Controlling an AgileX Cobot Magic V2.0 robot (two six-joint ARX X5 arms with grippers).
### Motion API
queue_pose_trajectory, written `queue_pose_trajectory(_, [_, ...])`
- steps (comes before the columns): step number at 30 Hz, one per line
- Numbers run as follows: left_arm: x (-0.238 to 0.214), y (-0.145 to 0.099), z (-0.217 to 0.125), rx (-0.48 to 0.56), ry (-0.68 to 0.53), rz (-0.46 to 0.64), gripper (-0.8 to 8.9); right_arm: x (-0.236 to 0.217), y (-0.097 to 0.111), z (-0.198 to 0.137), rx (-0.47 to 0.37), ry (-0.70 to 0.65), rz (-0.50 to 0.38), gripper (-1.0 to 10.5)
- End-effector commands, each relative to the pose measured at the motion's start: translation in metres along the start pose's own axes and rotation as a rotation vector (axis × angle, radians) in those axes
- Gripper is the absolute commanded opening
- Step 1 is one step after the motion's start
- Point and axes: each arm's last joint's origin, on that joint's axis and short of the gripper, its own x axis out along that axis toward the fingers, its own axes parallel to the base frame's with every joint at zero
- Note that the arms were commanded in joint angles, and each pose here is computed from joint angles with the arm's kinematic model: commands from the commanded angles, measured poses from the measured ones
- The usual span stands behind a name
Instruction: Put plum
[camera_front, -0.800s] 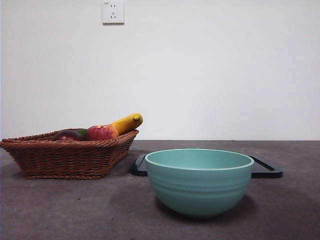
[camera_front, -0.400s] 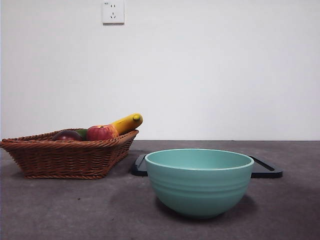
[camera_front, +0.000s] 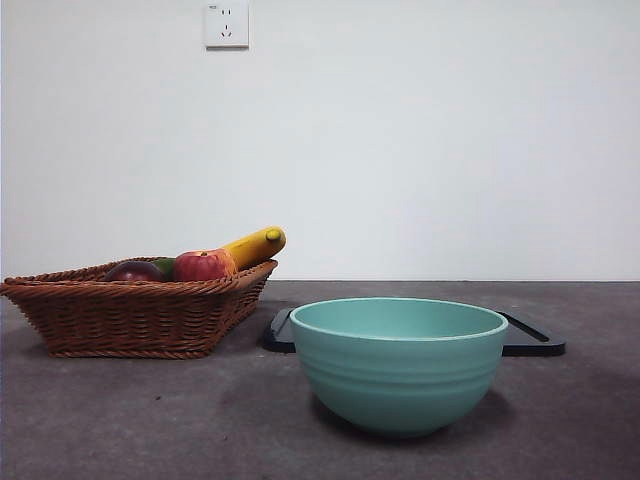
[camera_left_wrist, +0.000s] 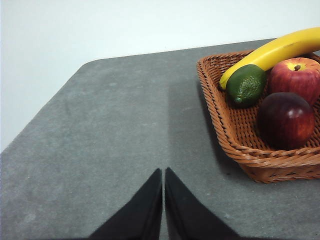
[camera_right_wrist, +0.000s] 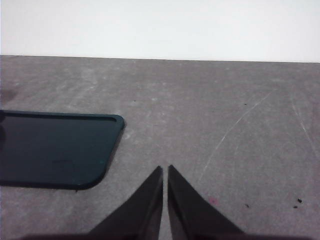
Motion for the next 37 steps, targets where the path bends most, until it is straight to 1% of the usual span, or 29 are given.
queue_pose_trajectory(1, [0.002,-0.0007,-0.0073,-0.004,0.026,0.002,0.08,0.0004,-0.0003,-0.0044,0.017,0.033,-0.005,0.1])
queue_pose_trajectory(37, [0.002,-0.0007,-0.0072,-0.004,0.026,0.002,0.08,0.0004,-0.0002,-0.0031,0.018,0.021,-0.001,0.1])
